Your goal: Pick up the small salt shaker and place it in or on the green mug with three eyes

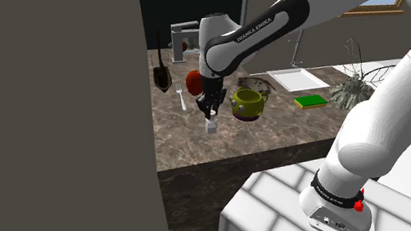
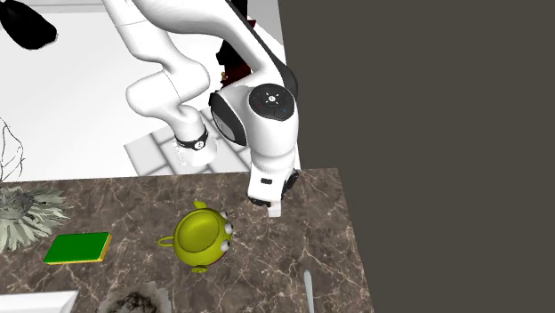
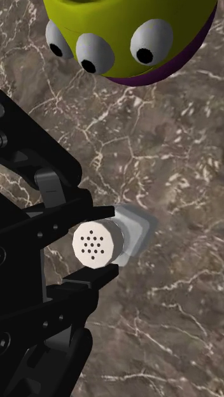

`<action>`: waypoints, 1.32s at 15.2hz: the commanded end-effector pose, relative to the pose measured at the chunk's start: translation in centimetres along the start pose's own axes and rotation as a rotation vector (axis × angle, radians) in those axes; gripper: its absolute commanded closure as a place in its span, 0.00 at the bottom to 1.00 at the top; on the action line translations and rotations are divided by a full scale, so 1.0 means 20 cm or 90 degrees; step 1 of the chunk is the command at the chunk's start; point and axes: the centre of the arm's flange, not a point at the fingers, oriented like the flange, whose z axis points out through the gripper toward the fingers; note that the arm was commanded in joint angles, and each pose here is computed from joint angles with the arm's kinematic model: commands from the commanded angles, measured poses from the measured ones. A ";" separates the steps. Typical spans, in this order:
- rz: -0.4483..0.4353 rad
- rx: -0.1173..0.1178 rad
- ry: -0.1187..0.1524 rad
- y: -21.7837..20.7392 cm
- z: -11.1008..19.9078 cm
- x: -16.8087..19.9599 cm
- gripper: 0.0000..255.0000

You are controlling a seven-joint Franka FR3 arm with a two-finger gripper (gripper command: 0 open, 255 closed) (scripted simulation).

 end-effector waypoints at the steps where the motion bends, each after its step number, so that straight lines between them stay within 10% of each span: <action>1: 0.000 0.000 0.000 0.00 0.00 0.00 1.00; 20: 0.000 0.000 0.000 0.00 -0.47 -0.01 1.00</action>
